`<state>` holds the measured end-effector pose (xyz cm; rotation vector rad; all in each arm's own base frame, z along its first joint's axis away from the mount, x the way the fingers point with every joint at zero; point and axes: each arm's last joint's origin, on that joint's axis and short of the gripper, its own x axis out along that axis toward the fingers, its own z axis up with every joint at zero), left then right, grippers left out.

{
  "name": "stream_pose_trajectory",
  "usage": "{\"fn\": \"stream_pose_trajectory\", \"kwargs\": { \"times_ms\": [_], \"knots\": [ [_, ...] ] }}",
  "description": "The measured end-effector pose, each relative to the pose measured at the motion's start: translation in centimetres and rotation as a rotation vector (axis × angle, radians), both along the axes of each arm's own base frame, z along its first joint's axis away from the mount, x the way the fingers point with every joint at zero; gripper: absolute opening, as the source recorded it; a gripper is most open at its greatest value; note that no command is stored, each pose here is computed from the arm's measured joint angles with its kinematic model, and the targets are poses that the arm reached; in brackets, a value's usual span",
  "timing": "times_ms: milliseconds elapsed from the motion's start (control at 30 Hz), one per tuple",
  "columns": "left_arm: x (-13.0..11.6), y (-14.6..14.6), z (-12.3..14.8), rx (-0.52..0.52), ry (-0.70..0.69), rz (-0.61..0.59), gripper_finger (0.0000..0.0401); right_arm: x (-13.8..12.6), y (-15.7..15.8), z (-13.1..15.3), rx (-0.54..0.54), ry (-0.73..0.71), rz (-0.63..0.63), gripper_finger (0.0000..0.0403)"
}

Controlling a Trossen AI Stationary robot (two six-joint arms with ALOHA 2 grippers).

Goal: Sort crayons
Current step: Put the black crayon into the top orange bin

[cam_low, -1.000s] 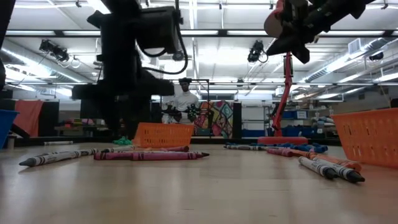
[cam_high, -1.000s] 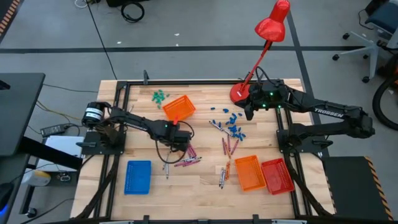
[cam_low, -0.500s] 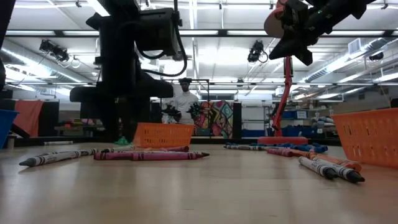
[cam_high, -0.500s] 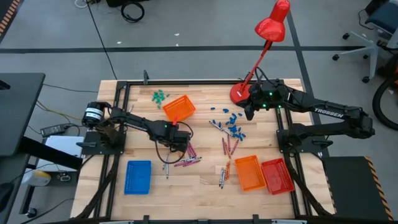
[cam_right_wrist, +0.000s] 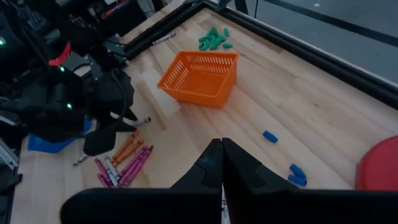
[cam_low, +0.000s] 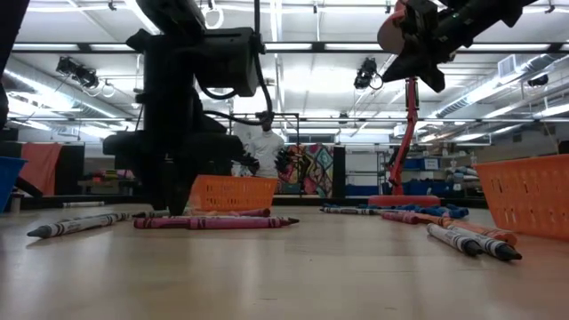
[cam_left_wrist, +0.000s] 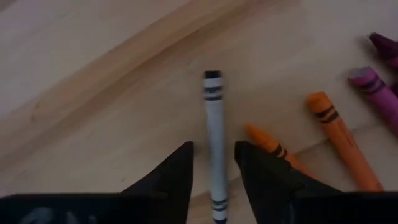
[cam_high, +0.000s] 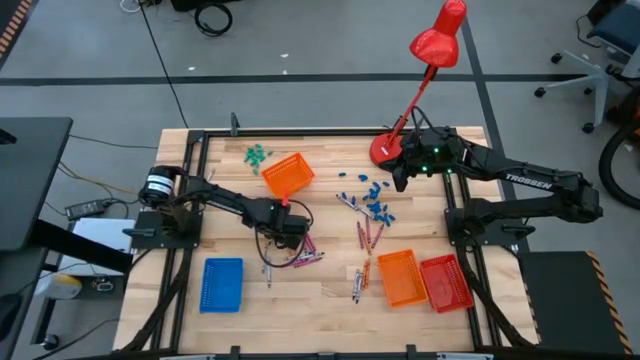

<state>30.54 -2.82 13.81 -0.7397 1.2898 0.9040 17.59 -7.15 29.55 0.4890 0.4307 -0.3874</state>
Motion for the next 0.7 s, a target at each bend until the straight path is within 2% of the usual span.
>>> {"fn": "stream_pose_trajectory", "kwargs": {
  "times_ms": [267, 433, 700],
  "knots": [
    [0.1, -0.1, -0.3, -0.017, 0.016, -0.073, 0.0020, 0.0, 0.0, 0.1, -0.007, -0.006, -0.007, 0.0008],
    [0.1, 0.1, -0.3, -0.023, 0.017, -0.071, 0.0023, 0.1, -0.1, 0.1, -0.010, -0.012, -0.008, 0.0008],
    [-0.3, 0.4, 1.6, -0.012, -0.054, -0.052, 0.0024, 0.1, -0.1, 0.1, -0.014, -0.014, -0.007, 0.0008]
  ]
}}
